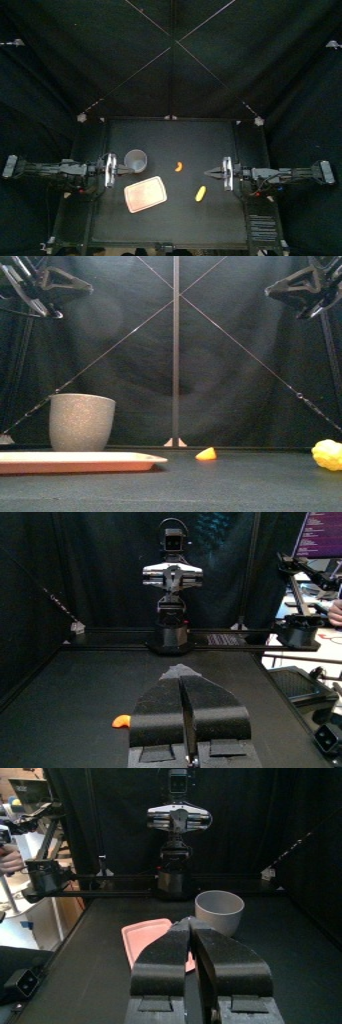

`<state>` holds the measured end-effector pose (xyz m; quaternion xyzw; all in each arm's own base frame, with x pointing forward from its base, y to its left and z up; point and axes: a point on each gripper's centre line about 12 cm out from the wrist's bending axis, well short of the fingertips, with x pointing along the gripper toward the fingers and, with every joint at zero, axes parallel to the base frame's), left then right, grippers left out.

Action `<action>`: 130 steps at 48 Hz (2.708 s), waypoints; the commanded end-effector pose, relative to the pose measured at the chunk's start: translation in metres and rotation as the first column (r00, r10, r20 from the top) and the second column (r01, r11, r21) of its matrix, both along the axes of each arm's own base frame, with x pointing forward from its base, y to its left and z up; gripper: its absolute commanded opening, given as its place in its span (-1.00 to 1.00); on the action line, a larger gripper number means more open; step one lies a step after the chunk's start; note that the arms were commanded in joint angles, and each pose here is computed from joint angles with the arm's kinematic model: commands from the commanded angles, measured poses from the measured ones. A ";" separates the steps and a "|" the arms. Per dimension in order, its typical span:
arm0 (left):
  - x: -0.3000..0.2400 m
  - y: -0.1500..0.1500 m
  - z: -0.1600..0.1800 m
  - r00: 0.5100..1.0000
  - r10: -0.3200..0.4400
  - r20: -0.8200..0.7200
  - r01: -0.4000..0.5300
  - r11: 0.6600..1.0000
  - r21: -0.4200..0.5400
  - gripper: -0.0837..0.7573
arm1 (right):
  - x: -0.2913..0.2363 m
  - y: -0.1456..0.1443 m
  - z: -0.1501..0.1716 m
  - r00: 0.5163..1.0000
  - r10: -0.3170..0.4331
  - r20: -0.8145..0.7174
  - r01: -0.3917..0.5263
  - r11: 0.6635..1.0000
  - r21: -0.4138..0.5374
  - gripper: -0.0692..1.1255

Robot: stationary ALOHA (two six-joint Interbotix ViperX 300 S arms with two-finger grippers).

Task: Pick the tangerine then place it in the grey bowl
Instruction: Pick the tangerine

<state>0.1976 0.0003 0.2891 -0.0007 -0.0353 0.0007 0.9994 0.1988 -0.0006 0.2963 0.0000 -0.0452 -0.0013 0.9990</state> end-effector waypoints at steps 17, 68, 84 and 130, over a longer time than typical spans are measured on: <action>0.007 0.000 0.004 0.981 -0.001 -0.195 0.002 1.000 0.001 -0.57 | 0.045 -0.023 0.000 0.990 -0.098 -0.099 0.128 0.916 0.381 -0.67; 0.006 0.001 -0.004 0.977 0.007 -0.213 -0.004 1.000 0.012 -0.57 | 0.157 -0.126 -0.131 0.650 -0.014 -0.759 0.699 0.403 0.591 0.70; 0.005 0.001 -0.011 0.976 0.006 -0.218 -0.006 1.000 0.000 -0.57 | 0.163 -0.126 -0.162 0.577 0.044 -0.815 0.755 0.353 0.553 0.70; 0.001 0.000 -0.019 0.975 0.000 -0.224 0.000 1.000 0.000 -0.57 | 0.196 -0.118 -0.170 0.335 -0.054 -0.941 0.897 0.323 0.301 0.62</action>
